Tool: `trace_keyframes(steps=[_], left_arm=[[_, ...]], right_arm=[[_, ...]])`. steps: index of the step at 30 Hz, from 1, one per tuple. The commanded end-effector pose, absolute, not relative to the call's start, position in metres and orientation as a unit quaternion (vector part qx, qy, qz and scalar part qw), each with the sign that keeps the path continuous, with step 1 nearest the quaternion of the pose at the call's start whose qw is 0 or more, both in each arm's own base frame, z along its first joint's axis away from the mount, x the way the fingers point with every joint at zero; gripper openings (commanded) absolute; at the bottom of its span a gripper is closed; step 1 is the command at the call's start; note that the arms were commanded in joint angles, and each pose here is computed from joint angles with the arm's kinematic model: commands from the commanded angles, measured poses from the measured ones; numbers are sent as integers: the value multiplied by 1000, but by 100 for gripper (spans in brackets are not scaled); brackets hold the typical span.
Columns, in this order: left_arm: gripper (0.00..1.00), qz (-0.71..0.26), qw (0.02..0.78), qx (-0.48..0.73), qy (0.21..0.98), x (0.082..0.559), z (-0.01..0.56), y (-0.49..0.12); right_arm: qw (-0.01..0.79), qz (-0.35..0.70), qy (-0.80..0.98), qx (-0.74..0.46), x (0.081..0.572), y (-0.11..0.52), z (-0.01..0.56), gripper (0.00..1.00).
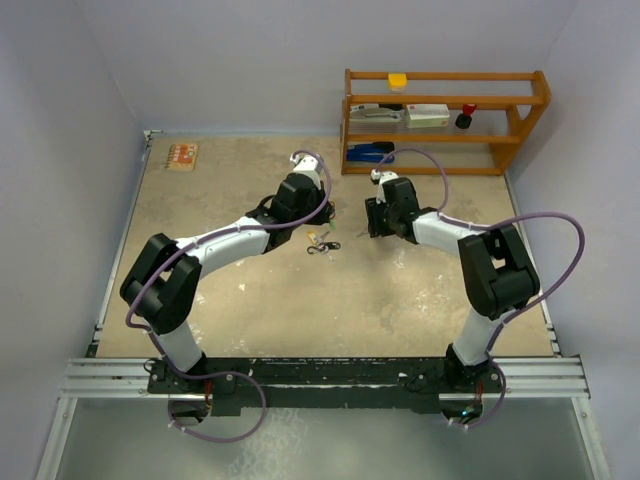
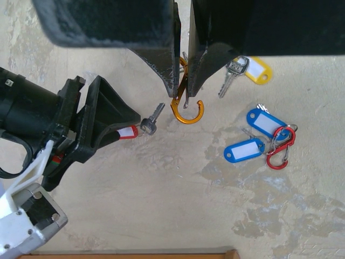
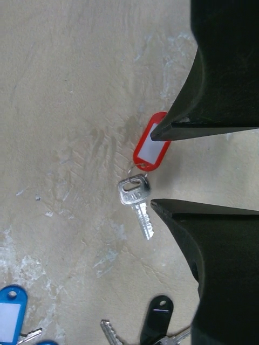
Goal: Put the keys on the keyring
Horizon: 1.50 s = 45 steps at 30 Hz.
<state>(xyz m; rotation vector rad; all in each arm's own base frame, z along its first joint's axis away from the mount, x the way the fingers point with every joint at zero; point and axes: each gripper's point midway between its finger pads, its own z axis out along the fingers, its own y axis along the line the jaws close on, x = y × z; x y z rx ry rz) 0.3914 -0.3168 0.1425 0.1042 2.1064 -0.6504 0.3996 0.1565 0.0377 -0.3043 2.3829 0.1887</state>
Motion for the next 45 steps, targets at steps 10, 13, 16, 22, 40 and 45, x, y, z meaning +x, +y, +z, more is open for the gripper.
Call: trace_keyframes(steps=[10, 13, 16, 22, 40, 45], left_arm=[[0, -284, 480, 33, 829, 401, 172, -319], [0, -284, 481, 33, 829, 401, 173, -319], [0, -284, 480, 33, 829, 402, 172, -319], [0, -285, 479, 34, 829, 402, 172, -319], [0, -284, 480, 34, 829, 402, 174, -318], [0, -283, 481, 34, 829, 402, 174, -317]], right_arm=[[394, 97, 906, -122, 438, 170, 53, 41], [390, 103, 908, -118, 438, 169, 49, 39], [386, 106, 909, -115, 438, 167, 46, 38], [378, 115, 912, -111, 437, 166, 41, 34], [358, 132, 918, -113, 422, 168, 33, 29], [350, 129, 921, -112, 418, 166, 29, 29]])
